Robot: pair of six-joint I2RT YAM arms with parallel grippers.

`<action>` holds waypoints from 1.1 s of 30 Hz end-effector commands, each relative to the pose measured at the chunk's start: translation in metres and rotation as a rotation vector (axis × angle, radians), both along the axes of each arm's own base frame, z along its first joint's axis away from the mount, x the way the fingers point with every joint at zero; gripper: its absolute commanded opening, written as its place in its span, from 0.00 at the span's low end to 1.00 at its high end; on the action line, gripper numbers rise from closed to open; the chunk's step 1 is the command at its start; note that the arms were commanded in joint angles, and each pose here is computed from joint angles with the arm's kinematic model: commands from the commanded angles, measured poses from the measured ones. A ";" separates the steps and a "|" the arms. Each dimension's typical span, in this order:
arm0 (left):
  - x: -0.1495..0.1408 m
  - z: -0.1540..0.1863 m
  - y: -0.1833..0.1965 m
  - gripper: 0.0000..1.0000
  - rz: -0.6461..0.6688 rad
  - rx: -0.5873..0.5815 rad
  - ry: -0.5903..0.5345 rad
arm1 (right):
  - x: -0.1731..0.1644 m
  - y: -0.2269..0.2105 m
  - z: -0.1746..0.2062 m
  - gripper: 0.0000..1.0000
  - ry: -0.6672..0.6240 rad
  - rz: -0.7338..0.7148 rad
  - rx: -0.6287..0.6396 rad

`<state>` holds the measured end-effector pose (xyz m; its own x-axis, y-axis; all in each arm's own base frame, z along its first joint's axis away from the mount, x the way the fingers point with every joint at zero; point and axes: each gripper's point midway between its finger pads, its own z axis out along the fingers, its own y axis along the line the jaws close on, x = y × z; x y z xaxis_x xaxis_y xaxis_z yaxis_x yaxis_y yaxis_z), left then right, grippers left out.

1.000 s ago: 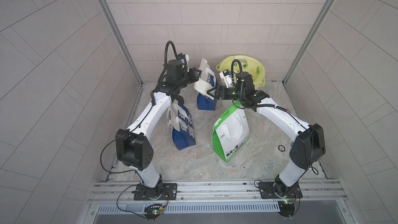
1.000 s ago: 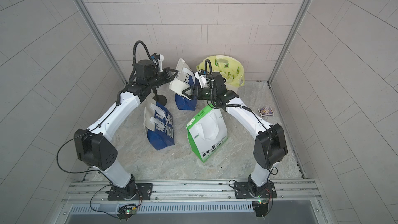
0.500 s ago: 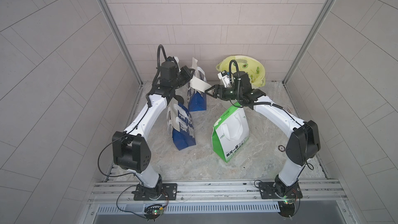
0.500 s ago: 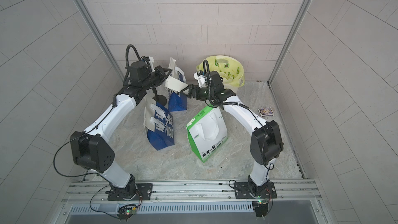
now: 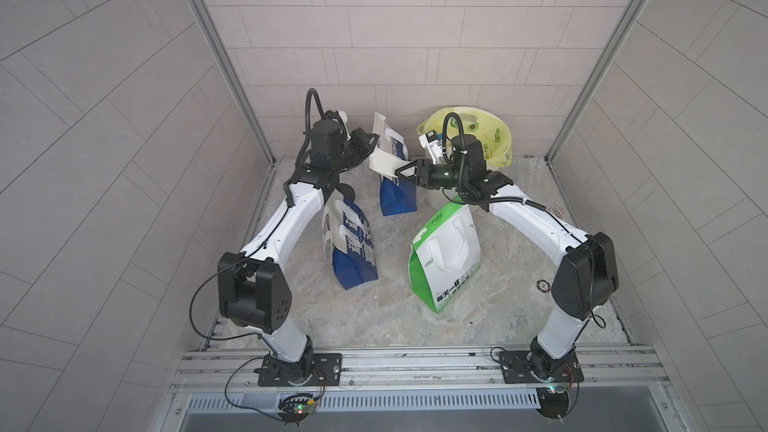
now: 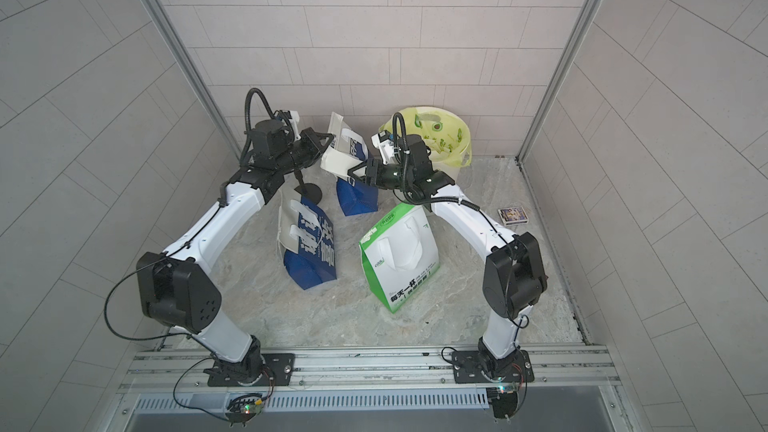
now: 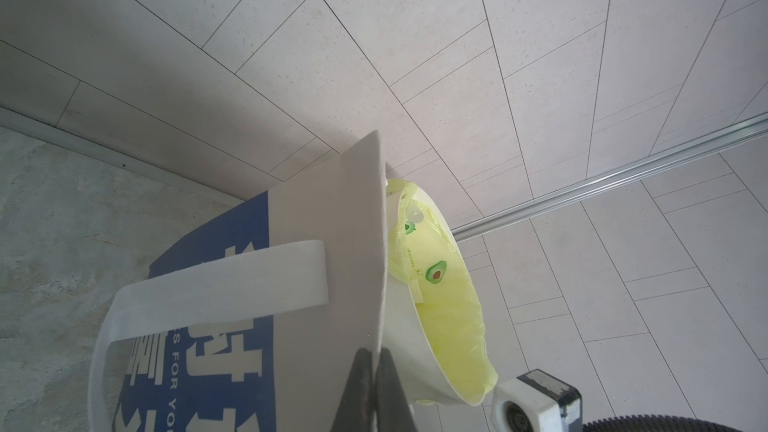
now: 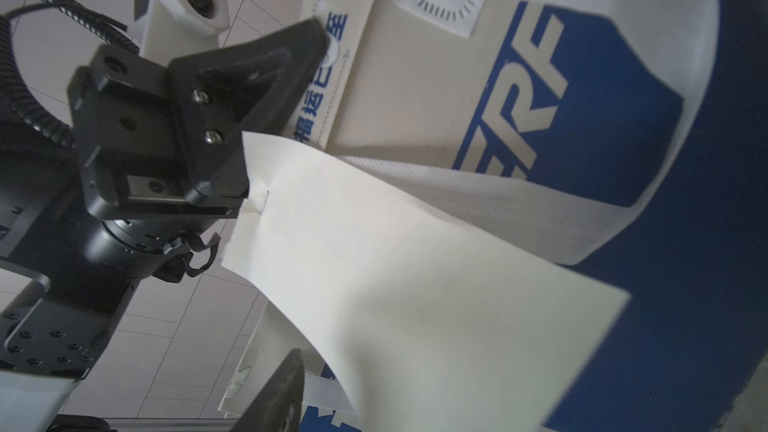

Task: Shred takeout receipts and throw away
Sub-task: Tear off the takeout receipt from the takeout bag, then place the takeout bag at the center of the board.

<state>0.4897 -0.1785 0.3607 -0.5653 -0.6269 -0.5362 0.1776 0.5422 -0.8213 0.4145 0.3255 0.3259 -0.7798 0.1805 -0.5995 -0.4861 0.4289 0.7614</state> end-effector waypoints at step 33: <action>0.015 -0.091 -0.019 0.00 -0.068 0.207 0.138 | -0.062 -0.013 0.065 0.00 -0.540 0.042 -0.154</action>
